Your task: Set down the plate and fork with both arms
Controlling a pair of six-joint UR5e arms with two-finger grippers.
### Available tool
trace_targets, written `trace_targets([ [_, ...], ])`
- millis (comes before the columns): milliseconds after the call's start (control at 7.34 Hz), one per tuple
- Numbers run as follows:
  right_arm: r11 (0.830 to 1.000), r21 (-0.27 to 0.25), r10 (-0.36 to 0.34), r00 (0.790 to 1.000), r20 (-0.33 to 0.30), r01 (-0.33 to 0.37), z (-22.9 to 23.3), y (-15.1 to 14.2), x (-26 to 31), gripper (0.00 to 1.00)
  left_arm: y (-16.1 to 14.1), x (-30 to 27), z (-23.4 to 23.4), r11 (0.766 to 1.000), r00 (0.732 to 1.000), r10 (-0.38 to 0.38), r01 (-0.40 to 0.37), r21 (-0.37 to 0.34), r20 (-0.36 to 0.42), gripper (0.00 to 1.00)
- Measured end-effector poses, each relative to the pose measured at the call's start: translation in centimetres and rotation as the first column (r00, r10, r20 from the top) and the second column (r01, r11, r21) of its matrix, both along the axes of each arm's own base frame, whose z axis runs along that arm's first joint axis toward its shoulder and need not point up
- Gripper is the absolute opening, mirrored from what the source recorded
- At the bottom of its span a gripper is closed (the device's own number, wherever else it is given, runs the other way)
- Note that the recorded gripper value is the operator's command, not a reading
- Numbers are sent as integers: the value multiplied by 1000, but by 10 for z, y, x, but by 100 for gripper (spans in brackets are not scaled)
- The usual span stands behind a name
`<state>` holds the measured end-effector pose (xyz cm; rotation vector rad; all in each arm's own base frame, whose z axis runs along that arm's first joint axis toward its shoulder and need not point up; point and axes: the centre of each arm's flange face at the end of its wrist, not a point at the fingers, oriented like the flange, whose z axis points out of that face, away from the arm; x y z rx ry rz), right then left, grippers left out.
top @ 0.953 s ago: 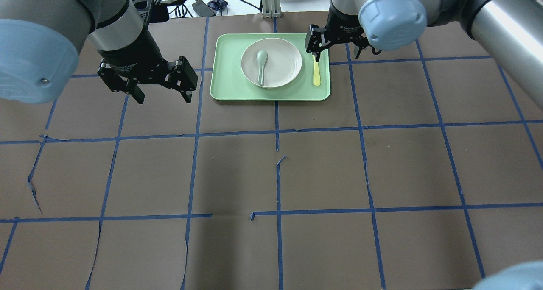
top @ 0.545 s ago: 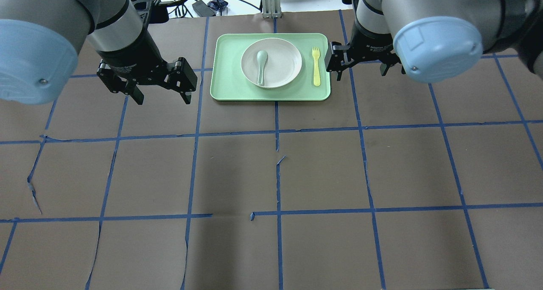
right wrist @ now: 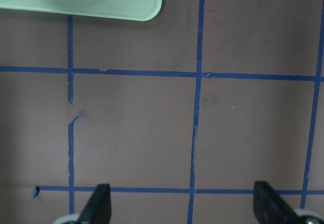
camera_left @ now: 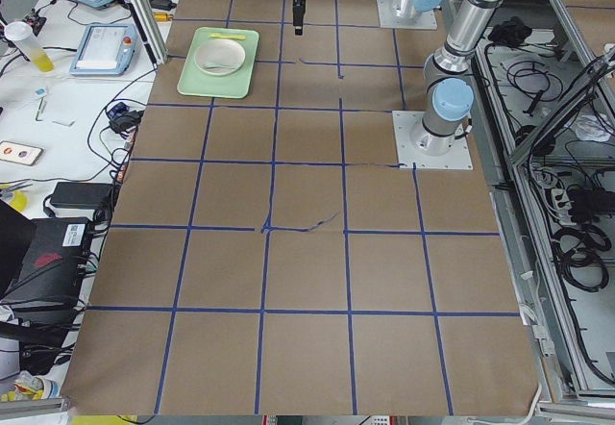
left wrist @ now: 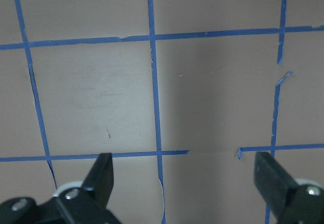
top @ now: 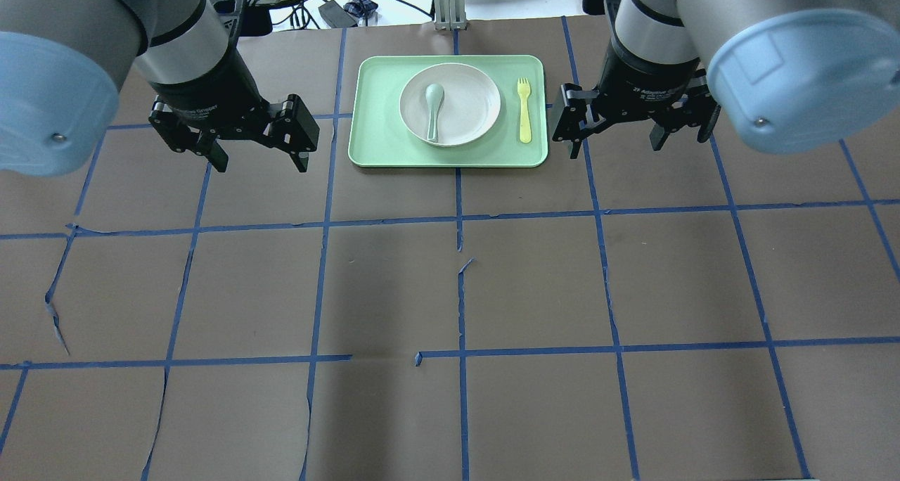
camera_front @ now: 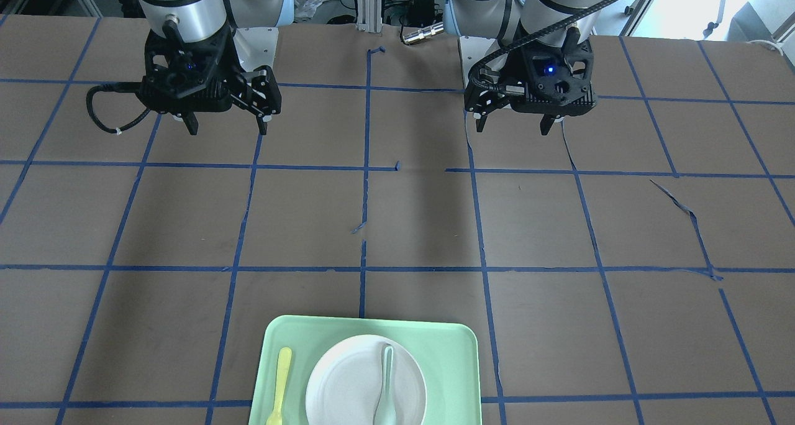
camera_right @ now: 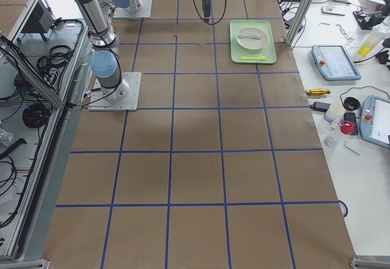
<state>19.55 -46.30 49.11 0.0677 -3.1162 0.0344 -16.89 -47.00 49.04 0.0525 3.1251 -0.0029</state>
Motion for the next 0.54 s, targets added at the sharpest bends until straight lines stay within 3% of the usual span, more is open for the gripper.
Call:
trace_targets([
  [272, 1000, 29, -3, 1000, 16, 3, 10, 9, 2, 100, 0, 0, 2, 1000, 1000, 0, 0, -3, 0, 100],
  [545, 1000, 10, -1, 1000, 22, 1, 13, 6, 3, 100, 1, 0, 4, 1000, 1000, 1, -1, -4, 0, 100],
])
